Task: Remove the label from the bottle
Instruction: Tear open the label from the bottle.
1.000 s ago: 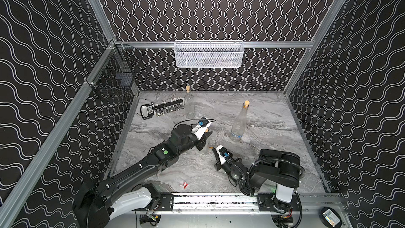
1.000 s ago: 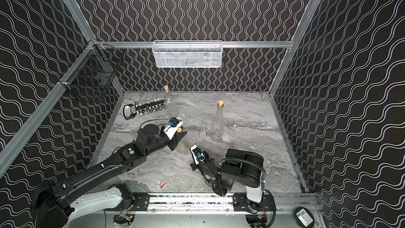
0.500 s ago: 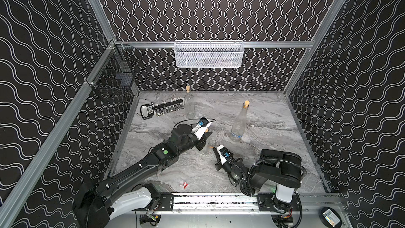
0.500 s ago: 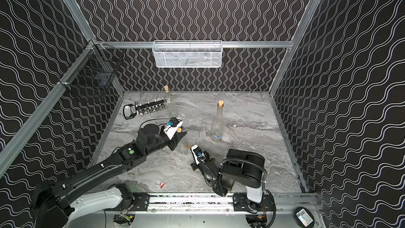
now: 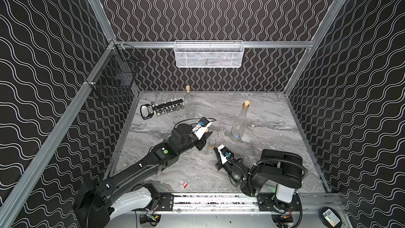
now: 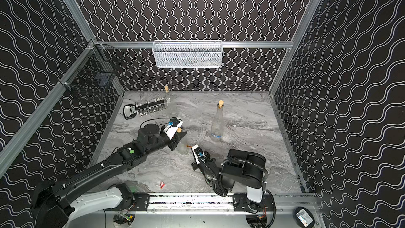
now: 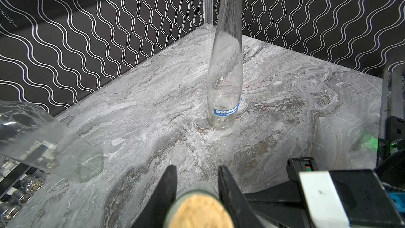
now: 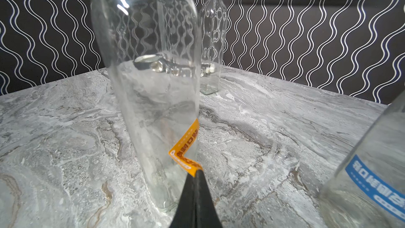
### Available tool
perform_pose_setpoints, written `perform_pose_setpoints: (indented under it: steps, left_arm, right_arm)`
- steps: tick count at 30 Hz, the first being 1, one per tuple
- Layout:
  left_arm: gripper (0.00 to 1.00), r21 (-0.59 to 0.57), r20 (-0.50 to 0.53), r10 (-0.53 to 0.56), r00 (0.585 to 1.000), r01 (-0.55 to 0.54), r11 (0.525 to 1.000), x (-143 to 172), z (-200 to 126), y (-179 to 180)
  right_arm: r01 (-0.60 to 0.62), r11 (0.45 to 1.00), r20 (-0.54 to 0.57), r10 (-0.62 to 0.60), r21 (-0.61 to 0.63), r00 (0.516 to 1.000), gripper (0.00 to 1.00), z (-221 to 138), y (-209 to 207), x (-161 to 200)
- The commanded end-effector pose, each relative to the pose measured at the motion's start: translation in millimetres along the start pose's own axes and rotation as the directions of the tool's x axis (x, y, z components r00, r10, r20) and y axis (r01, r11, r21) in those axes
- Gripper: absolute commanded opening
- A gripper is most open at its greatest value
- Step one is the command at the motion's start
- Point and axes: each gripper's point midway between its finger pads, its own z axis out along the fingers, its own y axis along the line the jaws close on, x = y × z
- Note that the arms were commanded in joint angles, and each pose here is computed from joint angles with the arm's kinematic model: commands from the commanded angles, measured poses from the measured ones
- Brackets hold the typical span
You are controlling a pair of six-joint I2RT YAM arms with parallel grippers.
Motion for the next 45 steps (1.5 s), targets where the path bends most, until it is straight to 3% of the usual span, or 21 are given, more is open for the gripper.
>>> perform_pose_setpoints:
  steps: [1, 45]
  left_arm:
    - [0.0, -0.027, -0.102, 0.051, 0.993, -0.054, 0.998, 24.4, -0.4, 6.2]
    - [0.0, -0.024, -0.103, 0.055, 0.993, -0.058, 0.998, 23.8, -0.9, 5.7]
  right_arm:
    - [-0.087, 0.996, 0.129, 0.082, 0.026, 0.988, 0.0, -3.1, -7.3, -34.3]
    - [-0.079, 0.996, 0.134, 0.072, 0.046, 0.988, 0.0, -8.1, -13.7, -37.2]
